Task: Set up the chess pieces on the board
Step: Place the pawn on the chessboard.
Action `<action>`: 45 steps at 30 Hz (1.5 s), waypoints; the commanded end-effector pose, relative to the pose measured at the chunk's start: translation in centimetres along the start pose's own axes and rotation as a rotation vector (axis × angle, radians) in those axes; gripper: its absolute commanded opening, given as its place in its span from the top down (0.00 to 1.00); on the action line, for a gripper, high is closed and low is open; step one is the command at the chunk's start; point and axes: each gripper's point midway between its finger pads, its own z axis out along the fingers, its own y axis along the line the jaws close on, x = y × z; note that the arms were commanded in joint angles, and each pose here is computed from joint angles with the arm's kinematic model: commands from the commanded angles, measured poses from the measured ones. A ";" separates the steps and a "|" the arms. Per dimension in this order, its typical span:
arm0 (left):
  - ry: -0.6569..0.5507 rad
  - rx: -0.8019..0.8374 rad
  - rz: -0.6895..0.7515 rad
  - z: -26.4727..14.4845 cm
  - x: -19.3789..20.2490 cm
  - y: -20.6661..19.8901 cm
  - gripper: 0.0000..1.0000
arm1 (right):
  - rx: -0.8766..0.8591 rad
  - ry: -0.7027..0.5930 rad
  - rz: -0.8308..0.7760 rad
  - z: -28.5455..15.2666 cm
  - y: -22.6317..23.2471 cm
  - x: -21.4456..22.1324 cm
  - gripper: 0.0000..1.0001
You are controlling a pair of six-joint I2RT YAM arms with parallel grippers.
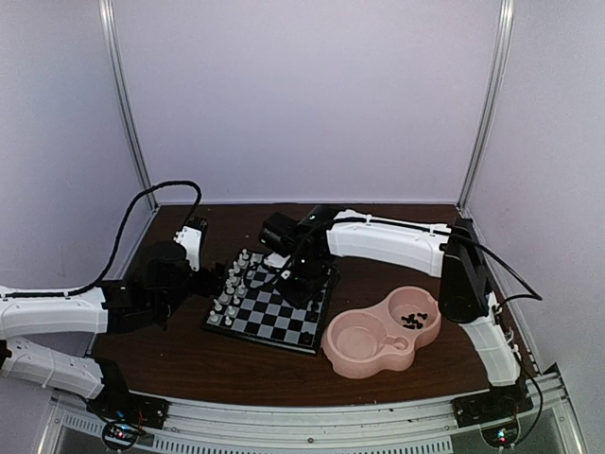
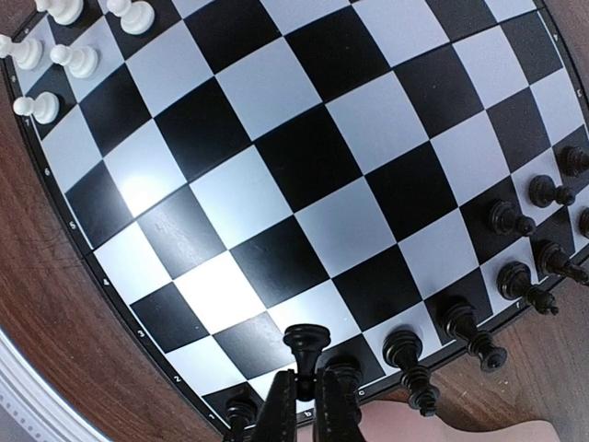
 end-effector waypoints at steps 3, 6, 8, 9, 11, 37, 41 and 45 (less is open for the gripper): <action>-0.022 -0.084 -0.079 -0.4 -0.7 2.0 0.09 | 0.047 0.044 -0.032 1.0 -0.3 0.3 0.97; -0.029 -0.094 -0.083 -0.7 -0.8 2.4 0.09 | 0.047 0.046 -0.032 1.3 -0.3 0.1 0.95; -0.034 -0.087 -0.086 -0.8 -0.9 2.3 0.10 | 0.046 0.043 -0.033 1.4 -0.2 -0.1 0.93; -0.033 -0.083 -0.086 -0.8 -0.9 2.3 0.09 | 0.048 0.044 -0.035 1.5 -0.3 -0.1 0.92; -0.033 -0.075 -0.086 -0.8 -1.0 2.1 0.09 | 0.051 0.043 -0.035 1.6 -0.3 -0.3 0.91; -0.009 -0.036 -0.095 -0.3 -0.6 1.5 0.09 | 0.060 0.010 -0.027 1.9 -0.5 -1.6 0.80; -0.001 -0.022 -0.089 -0.3 -0.5 1.2 0.09 | 0.041 -0.068 -0.030 -0.2 -0.3 -2.6 0.75; 0.039 0.009 -0.068 -0.1 -0.3 0.5 0.08 | 0.008 -0.202 -0.034 -3.7 0.0 -3.4 0.69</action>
